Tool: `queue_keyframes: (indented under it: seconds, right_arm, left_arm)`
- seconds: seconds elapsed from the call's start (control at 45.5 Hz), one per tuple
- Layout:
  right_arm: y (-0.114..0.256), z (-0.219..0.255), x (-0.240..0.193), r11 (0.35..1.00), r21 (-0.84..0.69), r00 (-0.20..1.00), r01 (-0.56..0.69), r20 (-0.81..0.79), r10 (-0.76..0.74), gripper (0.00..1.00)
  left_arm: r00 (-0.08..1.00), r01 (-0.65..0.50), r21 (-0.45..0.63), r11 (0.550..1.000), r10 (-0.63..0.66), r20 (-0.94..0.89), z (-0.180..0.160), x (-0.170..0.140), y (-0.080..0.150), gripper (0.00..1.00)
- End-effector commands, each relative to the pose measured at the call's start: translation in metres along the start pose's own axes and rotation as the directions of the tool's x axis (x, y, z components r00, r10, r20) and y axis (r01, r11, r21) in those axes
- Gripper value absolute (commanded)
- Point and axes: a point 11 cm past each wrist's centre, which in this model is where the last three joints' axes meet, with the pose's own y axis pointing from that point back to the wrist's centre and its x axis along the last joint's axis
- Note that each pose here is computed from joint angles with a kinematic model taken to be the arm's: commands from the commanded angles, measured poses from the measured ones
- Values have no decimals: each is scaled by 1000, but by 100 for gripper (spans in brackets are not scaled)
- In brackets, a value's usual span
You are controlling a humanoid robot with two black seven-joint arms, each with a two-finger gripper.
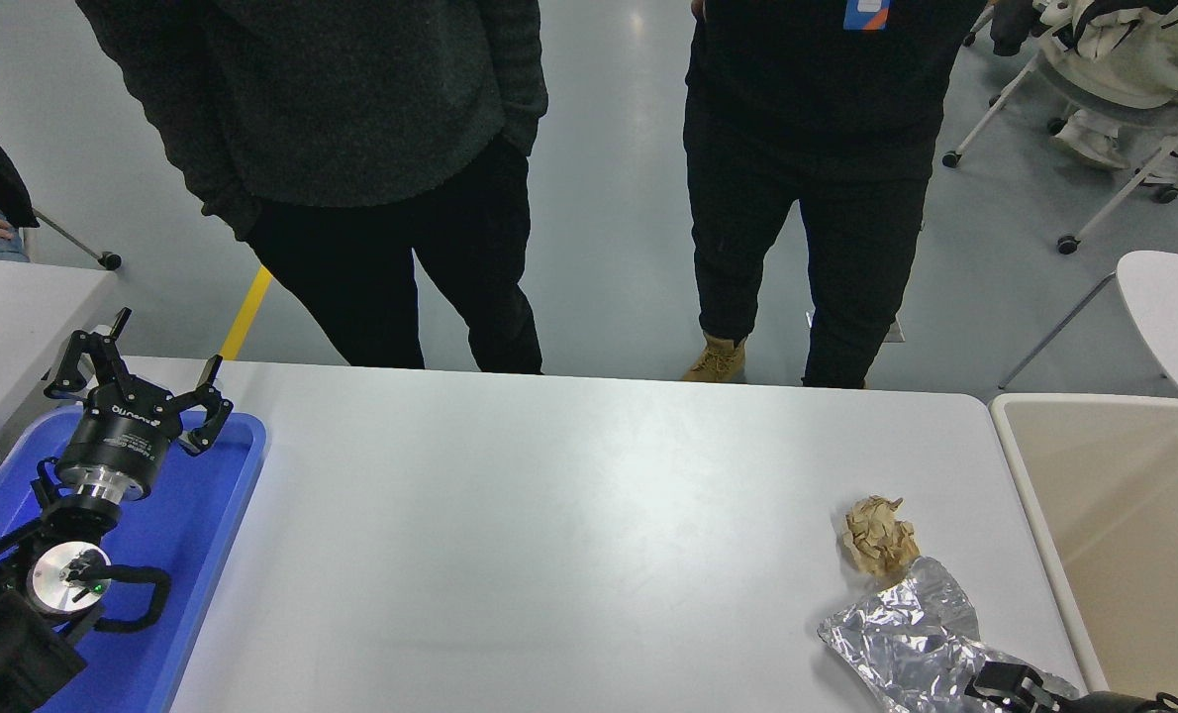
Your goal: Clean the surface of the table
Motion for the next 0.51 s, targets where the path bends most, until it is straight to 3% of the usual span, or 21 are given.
queue_keyframes:
  seconds: [0.0,0.484]
  right_arm:
    - [4,12,-3,999,-45,1000,23,-5,-24,0]
    - [20,24,12,998,-65,1000,-6,16,7,0]
  left_arm:
    - [1000,0,-1,1000,0,-1,0,0,0,100]
    - [1000,-1,-1,1000,1,0,0,0,0,100]
